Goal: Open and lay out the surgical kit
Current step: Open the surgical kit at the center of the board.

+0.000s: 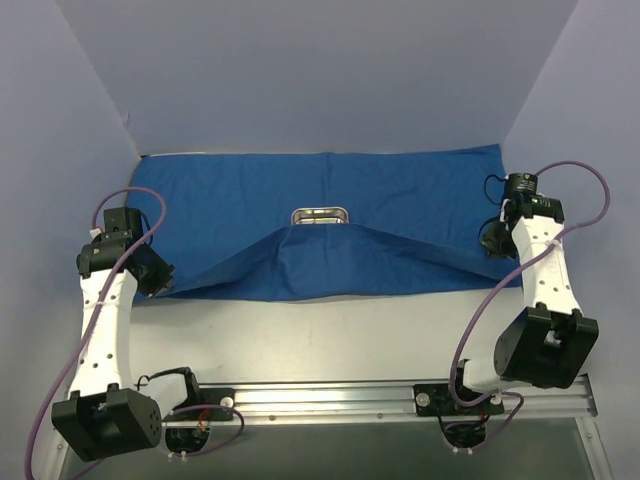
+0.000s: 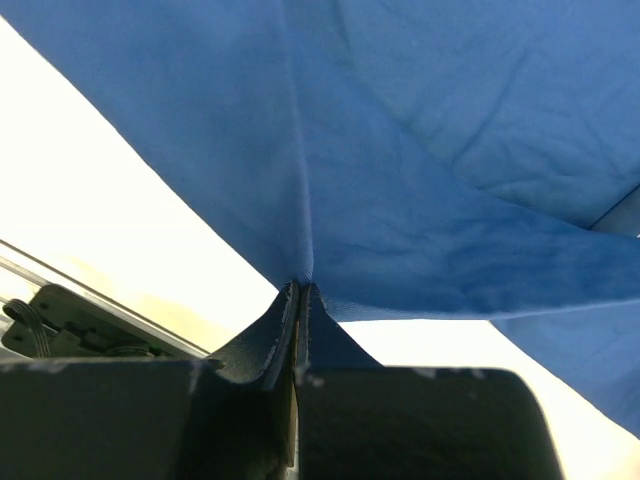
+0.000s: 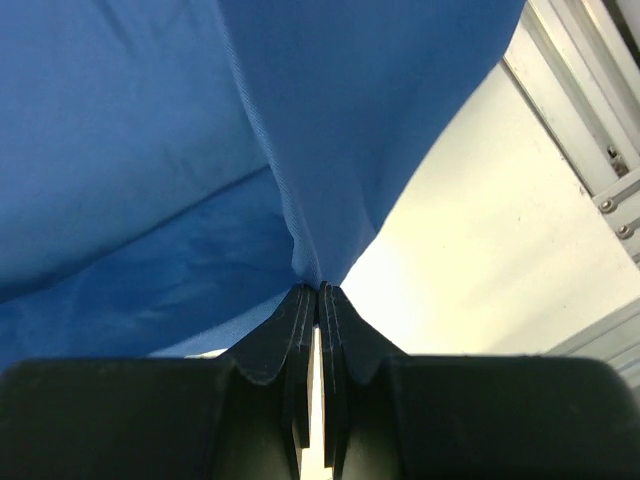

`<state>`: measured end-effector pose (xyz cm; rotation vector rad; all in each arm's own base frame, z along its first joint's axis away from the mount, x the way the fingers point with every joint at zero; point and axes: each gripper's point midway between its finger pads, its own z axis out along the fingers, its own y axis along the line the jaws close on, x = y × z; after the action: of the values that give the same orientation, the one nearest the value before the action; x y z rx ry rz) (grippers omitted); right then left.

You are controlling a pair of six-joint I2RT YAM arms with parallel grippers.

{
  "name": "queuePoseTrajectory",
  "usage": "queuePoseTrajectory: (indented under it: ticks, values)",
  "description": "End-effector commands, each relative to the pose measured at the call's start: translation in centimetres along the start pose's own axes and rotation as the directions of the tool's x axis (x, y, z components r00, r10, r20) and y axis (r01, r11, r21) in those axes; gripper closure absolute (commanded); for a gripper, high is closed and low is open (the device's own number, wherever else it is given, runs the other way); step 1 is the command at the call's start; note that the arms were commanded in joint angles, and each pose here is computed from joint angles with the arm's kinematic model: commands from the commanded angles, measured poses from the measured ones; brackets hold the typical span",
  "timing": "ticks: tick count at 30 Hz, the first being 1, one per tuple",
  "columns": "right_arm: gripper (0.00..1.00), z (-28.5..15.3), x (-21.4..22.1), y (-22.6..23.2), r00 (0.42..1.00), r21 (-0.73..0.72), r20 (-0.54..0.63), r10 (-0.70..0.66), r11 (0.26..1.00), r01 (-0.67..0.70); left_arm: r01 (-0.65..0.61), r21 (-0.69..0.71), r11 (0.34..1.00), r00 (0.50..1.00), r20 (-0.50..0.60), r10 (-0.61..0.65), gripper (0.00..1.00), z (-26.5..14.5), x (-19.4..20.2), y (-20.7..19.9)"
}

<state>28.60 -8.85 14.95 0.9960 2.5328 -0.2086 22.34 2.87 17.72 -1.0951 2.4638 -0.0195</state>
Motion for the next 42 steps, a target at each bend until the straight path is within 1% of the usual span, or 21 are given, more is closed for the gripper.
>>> queuePoseTrajectory:
  ticks: [1,10,15,17,18,20,21,22,24,27,30,31,32,33,35,36,37,38,39,40,42]
  values:
    - [1.00,-2.7,-0.8,-0.3,0.995,-0.016,0.091,-0.045,0.999,0.046,-0.041,-0.021,0.999,0.999,0.027,0.041,0.98,-0.1,-0.2,1.1]
    - [1.00,-8.2,-0.1,-1.4,0.947,-0.103,0.320,-0.005,0.994,0.040,0.050,0.085,0.995,0.997,0.058,-0.055,0.98,-2.6,2.2,1.6]
    - [1.00,-10.9,0.7,-4.1,0.878,-0.123,0.472,0.078,0.992,-0.022,0.099,0.159,0.982,0.992,0.065,-0.110,0.98,-3.9,4.7,2.3]
    - [0.94,-12.5,0.4,-5.1,0.841,-0.129,0.525,0.128,0.989,-0.070,0.099,0.178,0.979,0.991,0.072,-0.113,0.94,-3.6,5.4,2.5]
    - [0.89,-13.0,0.3,-5.7,0.828,-0.122,0.542,0.146,0.988,-0.094,0.101,0.186,0.977,0.989,0.091,-0.119,0.88,-4.0,5.6,2.9]
    - [0.80,-13.5,0.4,-6.5,0.819,-0.099,0.551,0.158,0.987,-0.124,0.113,0.186,0.976,0.986,0.100,-0.133,0.67,-4.2,6.1,3.4]
    - [0.67,-13.6,0.4,-6.9,0.817,-0.085,0.554,0.158,0.987,-0.133,0.116,0.182,0.976,0.986,0.100,-0.135,0.58,-4.3,6.4,3.7]
    - [0.63,-13.6,0.6,-7.3,0.821,-0.069,0.550,0.152,0.988,-0.136,0.126,0.171,0.977,0.982,0.120,-0.148,0.46,-4.4,6.5,4.3]
    - [0.40,-14.3,0.7,-7.4,0.812,-0.083,0.564,0.152,0.988,-0.127,0.124,0.162,0.979,0.979,0.138,-0.147,0.41,-4.5,6.5,4.7]
    - [0.28,-15.0,0.7,-7.1,0.808,-0.114,0.566,0.160,0.987,-0.116,0.139,0.174,0.975,0.967,0.190,-0.171,0.39,-5.5,5.4,4.7]
    - [0.30,-15.0,-0.3,-3.4,0.814,-0.263,0.548,0.190,0.964,-0.047,0.138,0.263,0.955,0.953,0.229,-0.201,0.39,-6.4,3.2,2.5]
    - [0.32,-14.3,-0.7,-0.1,0.838,-0.371,0.510,0.192,0.929,0.013,0.121,0.330,0.936,0.955,0.217,-0.200,0.39,-6.6,2.8,0.9]
    - [0.35,-13.5,-0.9,1.4,0.852,-0.414,0.487,0.194,0.910,0.030,0.087,0.429,0.899,0.943,0.254,-0.213,0.42,-7.2,1.0,-1.4]
    - [0.42,-12.8,-1.1,2.9,0.865,-0.461,0.453,0.215,0.887,0.020,0.083,0.457,0.886,0.954,0.222,-0.203,0.47,-6.1,0.8,-2.7]
    - [0.46,-10.0,-1.7,7.1,0.909,-0.556,0.363,0.205,0.830,0.035,0.057,0.554,0.830,0.967,0.177,-0.185,0.58,-5.8,0.1,-5.8]
    - [0.47,-9.1,-1.8,8.5,0.925,-0.590,0.318,0.208,0.807,0.021,0.063,0.561,0.825,0.970,0.160,-0.183,0.69,-4.5,-1.3,-7.3]
    - [0.48,-6.9,-2.0,10.4,0.952,-0.611,0.248,0.181,0.791,0.009,0.059,0.564,0.824,0.975,0.144,-0.169,0.73,-3.8,-1.8,-8.1]
    - [0.48,-5.4,-2.0,10.9,0.963,-0.599,0.209,0.172,0.801,-0.013,0.046,0.575,0.817,0.979,0.135,-0.150,0.75,-3.3,-2.4,-9.2]
    - [0.48,-4.3,-2.2,11.1,0.970,-0.584,0.177,0.167,0.811,-0.033,0.066,0.518,0.853,0.991,0.066,-0.117,0.78,-0.5,-2.4,-9.7]
    - [0.48,-1.3,-1.6,11.1,0.985,-0.532,0.098,0.141,0.844,-0.068,0.032,0.510,0.860,0.994,0.073,-0.081,0.78,-0.5,-3.5,-10.5]
    - [0.44,0.5,-3.1,10.0,0.988,-0.466,0.071,0.140,0.880,-0.091,0.047,0.399,0.916,0.999,-0.044,-0.032,0.84,3.0,-3.2,-10.4]
